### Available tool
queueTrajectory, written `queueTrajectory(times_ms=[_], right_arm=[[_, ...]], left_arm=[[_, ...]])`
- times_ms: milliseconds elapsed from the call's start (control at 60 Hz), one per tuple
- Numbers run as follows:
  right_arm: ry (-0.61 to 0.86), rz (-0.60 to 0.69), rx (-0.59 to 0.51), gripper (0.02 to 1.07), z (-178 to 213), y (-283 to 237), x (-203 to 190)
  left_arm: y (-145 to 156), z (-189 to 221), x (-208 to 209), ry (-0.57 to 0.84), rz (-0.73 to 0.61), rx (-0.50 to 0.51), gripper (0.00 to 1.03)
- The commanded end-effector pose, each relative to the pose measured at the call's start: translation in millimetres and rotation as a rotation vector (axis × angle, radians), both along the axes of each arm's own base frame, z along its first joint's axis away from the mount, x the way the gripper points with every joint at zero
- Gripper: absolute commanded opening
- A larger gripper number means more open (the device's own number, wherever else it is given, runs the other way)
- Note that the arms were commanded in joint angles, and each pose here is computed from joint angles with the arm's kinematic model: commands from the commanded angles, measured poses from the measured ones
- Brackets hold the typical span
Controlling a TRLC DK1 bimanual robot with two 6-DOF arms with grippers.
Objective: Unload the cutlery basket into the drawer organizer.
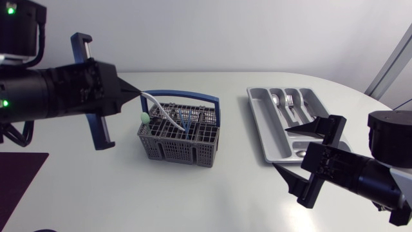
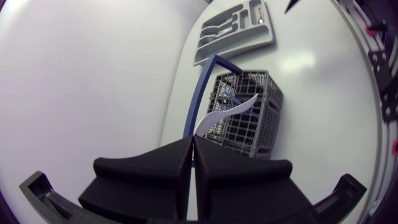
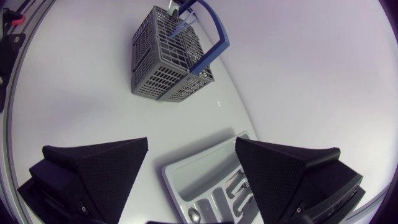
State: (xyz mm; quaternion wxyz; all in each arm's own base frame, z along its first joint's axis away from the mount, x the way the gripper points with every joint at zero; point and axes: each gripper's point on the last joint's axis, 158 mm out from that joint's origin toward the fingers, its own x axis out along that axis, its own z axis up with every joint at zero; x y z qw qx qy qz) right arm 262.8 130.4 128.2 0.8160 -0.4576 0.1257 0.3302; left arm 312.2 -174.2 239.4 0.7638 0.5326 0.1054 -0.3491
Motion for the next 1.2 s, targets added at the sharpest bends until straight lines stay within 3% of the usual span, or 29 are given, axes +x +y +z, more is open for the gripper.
queueTrajectory(times_ms=[0, 233, 533, 750, 1067, 1183], right_arm=[[-0.026, -0.03, 0.074, 1.02, 16.7, 11.6, -0.9], [-0.126, -0.084, 0.157, 1.01, 54.9, 27.6, 0.3], [-0.187, -0.069, 0.173, 0.97, 57.9, 51.3, -0.5], [-0.201, -0.03, 0.174, 0.9, 57.7, 71.3, -0.4], [-0.252, 0.001, 0.145, 0.61, 58.8, 84.8, 9.7], [-0.265, 0.016, 0.122, 0.61, 56.1, 88.9, 11.2]], left_arm=[[-16.2, 7.4, 6.5, 0.143, 0.115, -0.152, 0.03], [-51.4, -21.5, 13.3, 0.492, 0.306, -0.348, 0.03], [-106.3, -31.1, -2.8, 0.86, 0.319, -0.531, 0.03], [-128.9, -40.2, -8.8, 0.928, 0.321, -0.528, 0.03], [-141.1, -52.0, -14.3, 0.971, 0.331, -0.505, 0.03], [-144.9, -50.2, -15.9, 0.973, 0.326, -0.507, 0.03]])
